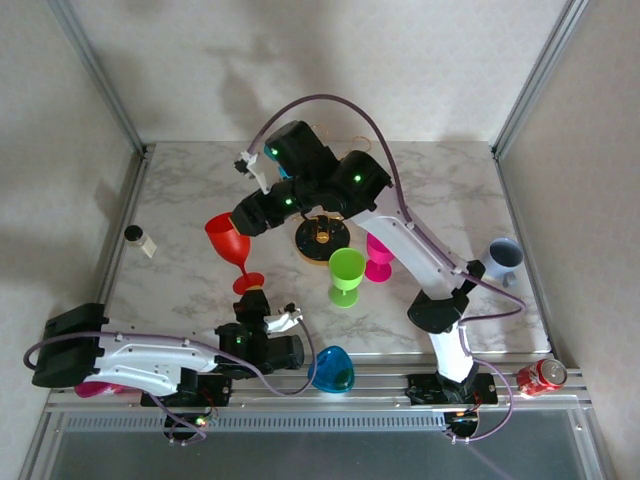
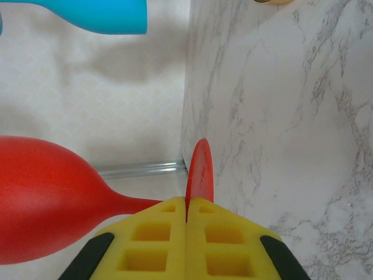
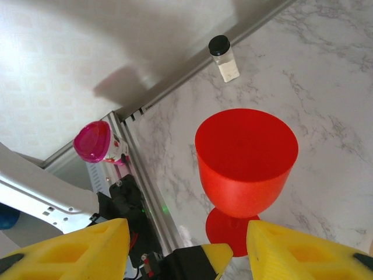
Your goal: Take the wine glass off the wine glass rack
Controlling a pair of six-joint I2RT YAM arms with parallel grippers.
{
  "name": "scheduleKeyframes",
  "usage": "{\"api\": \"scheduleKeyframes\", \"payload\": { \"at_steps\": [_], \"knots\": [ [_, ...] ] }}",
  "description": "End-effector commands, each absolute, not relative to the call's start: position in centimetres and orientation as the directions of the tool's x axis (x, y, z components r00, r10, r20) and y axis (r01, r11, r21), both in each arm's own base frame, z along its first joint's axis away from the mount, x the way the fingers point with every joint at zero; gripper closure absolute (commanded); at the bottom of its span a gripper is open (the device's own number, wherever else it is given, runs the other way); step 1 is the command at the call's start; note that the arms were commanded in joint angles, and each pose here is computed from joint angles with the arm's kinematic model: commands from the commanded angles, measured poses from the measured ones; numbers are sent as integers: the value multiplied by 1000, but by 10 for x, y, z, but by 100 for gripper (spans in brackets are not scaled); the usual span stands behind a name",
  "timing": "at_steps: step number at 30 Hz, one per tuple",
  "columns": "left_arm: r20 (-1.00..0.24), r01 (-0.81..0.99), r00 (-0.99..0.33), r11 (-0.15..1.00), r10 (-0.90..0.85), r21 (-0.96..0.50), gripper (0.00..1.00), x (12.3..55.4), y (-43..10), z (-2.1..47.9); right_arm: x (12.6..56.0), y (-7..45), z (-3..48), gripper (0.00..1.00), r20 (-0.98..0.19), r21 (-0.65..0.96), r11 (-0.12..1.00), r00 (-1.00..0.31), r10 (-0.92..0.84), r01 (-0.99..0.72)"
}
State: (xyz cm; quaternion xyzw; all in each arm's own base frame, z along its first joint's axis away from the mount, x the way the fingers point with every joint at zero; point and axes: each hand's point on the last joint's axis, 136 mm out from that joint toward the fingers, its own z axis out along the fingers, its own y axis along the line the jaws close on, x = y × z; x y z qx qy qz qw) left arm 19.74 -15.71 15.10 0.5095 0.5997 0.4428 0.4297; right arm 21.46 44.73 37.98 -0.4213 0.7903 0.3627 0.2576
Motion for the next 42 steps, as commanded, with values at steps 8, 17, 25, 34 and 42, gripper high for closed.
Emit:
{"api": "scheduleKeyframes", "payload": {
  "at_steps": [8,17,25,34,42],
  "knots": [
    [67,105,-96,-57,993,993,100,193,-145,157,209,467,365,42,-708,336,333,-470,-527,-881],
    [146,52,-116,-141,983,989,100,192,-134,159,208,482,352,36,-706,323,310,-446,-550,-894],
    [178,26,-123,-176,976,984,100,190,-134,158,202,494,337,34,-701,295,281,-407,-586,-913],
    [177,26,-121,-175,977,984,100,190,-134,158,188,500,333,33,-709,251,230,-340,-618,-940],
    [167,27,-120,-165,979,986,100,190,-135,158,181,502,320,34,-689,230,206,-309,-656,-951]
  ]
}}
